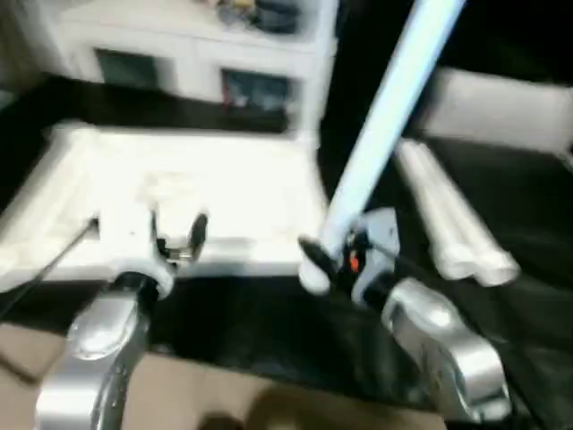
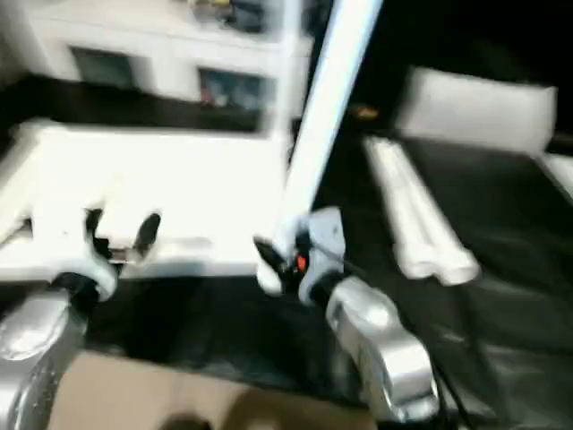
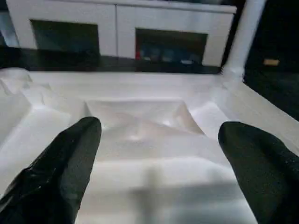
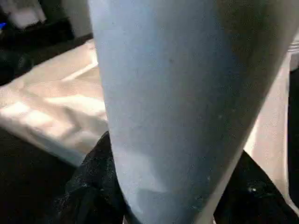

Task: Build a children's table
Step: Move to table

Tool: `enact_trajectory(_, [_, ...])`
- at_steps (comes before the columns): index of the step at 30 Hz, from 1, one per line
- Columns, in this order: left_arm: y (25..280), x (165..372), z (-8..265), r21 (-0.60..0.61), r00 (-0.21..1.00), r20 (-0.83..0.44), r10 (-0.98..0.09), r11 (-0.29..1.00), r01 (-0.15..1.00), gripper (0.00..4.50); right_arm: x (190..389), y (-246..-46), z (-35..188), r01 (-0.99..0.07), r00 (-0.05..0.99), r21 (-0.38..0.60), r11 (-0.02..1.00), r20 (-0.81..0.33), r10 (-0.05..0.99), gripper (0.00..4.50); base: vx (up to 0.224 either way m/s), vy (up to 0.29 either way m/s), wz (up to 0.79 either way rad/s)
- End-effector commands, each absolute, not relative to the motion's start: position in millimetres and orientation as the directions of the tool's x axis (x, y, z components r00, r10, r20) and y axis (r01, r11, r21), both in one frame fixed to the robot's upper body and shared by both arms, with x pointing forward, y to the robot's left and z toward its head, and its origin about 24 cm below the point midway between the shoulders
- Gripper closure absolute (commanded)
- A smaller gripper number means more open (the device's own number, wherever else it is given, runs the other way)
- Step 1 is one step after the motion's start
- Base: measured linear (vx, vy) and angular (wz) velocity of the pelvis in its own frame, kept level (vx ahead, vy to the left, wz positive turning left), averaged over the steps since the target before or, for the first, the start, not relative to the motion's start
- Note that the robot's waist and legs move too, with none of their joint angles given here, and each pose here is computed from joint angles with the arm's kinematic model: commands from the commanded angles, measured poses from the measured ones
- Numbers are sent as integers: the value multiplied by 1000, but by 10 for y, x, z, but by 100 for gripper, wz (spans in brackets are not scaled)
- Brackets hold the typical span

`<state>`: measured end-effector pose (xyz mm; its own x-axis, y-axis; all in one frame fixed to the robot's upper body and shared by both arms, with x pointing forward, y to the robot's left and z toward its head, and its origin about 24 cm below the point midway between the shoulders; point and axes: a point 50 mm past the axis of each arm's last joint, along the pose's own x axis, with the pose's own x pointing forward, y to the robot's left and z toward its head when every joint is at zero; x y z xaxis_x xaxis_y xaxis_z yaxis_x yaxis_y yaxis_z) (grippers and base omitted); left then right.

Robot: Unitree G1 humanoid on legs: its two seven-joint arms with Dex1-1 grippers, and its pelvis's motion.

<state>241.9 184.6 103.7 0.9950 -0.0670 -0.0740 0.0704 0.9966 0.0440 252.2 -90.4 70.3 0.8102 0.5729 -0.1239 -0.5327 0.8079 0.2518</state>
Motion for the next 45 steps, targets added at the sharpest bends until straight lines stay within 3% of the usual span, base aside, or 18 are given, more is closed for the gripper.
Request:
enact_trajectory(1, [1768, 2441, 1036, 41, 993, -70, -96, 994, 99, 0, 2571, -1082, 786, -464, 867, 208, 861, -94, 489, 259, 64, 57, 2])
enact_trajectory(5, [1730, 2475, 1032, 35, 990, -70, -123, 991, 126, 0, 2572, -1180, 842, -410, 903, 204, 889, -46, 427, 259, 59, 12, 5])
enact_trajectory(9, [1700, 2505, 1011, 31, 985, -71, -158, 987, 161, 0, 2571, -1282, 858, -367, 926, 137, 920, -43, 376, 259, -16, -26, 1])
enact_trajectory(19, [1587, 2529, 971, 47, 979, -68, -190, 980, 193, 0, 2598, -1387, 954, -300, 954, 139, 944, 38, 298, 259, -7, -17, 0])
enact_trajectory(23, [1630, 2497, 1004, 26, 982, -45, -184, 982, 185, 0, 2603, -1466, 925, -200, 980, 141, 970, 21, 199, 259, 0, 0, 0])
enact_trajectory(31, [1775, 2457, 1033, 2, 993, -20, -120, 993, 120, 0, 2567, -1403, 858, -291, 952, 150, 945, -54, 301, 259, 0, 0, 0])
enact_trajectory(39, [1769, 2457, 1042, 11, 991, -20, -132, 991, 133, 0, 2583, -1270, 847, -362, 920, 182, 914, -91, 382, 259, 24, 3, 0])
enact_trajectory(42, [1762, 2448, 1042, 8, 991, -26, -134, 991, 134, 0, 2579, -1256, 840, -363, 915, 219, 906, -99, 391, 259, 100, 15, -14])
enact_trajectory(45, [1770, 2433, 1034, 12, 991, -31, -133, 991, 134, 0, 2568, -1260, 846, -370, 917, 184, 911, -86, 390, 259, 140, -11, -49])
